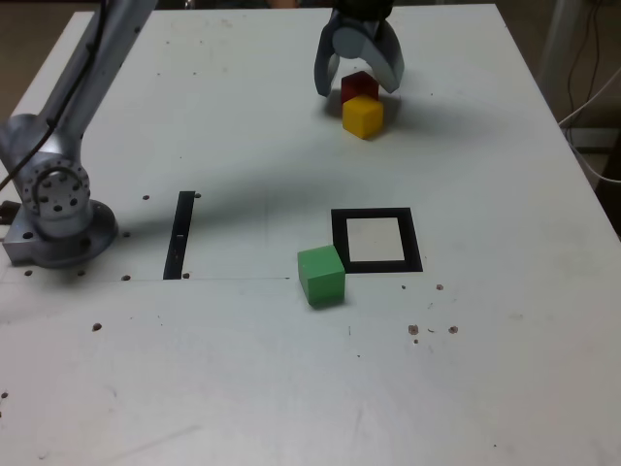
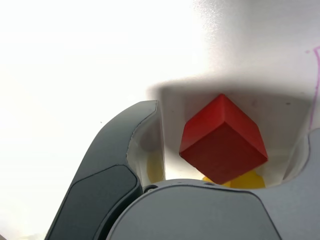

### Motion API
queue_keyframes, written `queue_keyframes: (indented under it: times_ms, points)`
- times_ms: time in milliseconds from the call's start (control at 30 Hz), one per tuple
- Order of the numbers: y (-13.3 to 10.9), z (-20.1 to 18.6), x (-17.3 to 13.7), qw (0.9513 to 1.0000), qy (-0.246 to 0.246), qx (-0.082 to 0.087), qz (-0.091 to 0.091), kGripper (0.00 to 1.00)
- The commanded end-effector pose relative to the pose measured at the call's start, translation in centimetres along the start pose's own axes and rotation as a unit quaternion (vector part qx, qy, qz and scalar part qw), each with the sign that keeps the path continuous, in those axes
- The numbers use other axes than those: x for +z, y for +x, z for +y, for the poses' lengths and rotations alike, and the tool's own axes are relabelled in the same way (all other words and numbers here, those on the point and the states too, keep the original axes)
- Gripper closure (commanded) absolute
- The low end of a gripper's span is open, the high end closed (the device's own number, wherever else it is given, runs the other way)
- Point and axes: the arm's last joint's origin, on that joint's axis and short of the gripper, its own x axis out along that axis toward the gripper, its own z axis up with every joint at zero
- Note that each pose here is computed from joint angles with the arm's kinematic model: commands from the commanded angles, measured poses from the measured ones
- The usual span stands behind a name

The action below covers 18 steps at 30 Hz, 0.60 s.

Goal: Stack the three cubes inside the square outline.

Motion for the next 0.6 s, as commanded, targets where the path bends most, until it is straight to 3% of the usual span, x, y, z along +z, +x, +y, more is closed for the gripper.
queue_keyframes:
  times_ms: [0, 167, 433, 567]
  points:
    - [0.49, 0.07, 0.13, 1.0, -0.003, -0.003, 0.004, 0.14]
    - [0.67, -0.02, 0.3, 0.9999, -0.01, -0.004, 0.006, 0.22]
    - [0.57, -0.2, 0.83, 0.9997, -0.021, 0.008, 0.004, 0.51]
    - [0.54, -0.19, 0.9, 0.9997, -0.02, 0.01, 0.002, 0.59]
